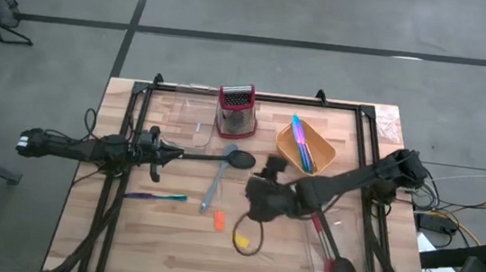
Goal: Pick & Place Kitchen Items
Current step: Put the black serving spoon into the bottom transparent bin
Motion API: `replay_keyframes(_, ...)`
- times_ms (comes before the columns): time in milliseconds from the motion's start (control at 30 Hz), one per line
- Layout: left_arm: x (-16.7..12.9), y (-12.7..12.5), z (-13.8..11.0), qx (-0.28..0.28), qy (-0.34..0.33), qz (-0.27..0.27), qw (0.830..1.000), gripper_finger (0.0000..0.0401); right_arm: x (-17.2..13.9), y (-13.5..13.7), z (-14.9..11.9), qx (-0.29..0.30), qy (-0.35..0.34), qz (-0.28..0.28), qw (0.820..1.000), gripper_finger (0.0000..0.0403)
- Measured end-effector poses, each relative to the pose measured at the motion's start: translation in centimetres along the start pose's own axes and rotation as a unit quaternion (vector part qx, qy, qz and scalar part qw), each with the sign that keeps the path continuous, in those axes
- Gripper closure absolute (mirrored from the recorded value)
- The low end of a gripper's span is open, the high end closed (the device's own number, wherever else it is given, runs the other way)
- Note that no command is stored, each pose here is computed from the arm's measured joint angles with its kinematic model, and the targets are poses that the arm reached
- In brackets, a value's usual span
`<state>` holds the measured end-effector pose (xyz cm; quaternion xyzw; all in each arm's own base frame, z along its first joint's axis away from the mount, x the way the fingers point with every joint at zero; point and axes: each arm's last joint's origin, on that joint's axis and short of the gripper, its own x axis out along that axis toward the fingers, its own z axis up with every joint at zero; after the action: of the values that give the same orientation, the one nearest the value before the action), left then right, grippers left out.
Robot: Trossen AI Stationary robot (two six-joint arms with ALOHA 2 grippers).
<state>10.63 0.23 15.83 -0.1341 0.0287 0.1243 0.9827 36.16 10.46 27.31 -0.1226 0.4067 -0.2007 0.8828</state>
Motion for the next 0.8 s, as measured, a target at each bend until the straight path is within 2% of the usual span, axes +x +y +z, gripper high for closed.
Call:
replay_keyframes(333, 0.0, 0.0, 0.0, 0.000, 0.000, 0.000, 1.000, 0.0379, 3.2, -3.9, 2.1, 0.020, -0.031, 0.049, 0.998, 0.0263)
replay_keyframes(600, 0.0, 0.0, 0.0, 0.000, 0.000, 0.000, 1.000, 0.0380, 6.9, -5.6, 2.2, 0.024, -0.025, 0.069, 0.997, 0.0225)
replay_keyframes(800, 0.0, 0.0, 0.0, 0.000, 0.000, 0.000, 1.000, 0.0378, 9.6, -6.3, 2.0, 0.014, -0.020, 0.055, 0.998, 0.0201)
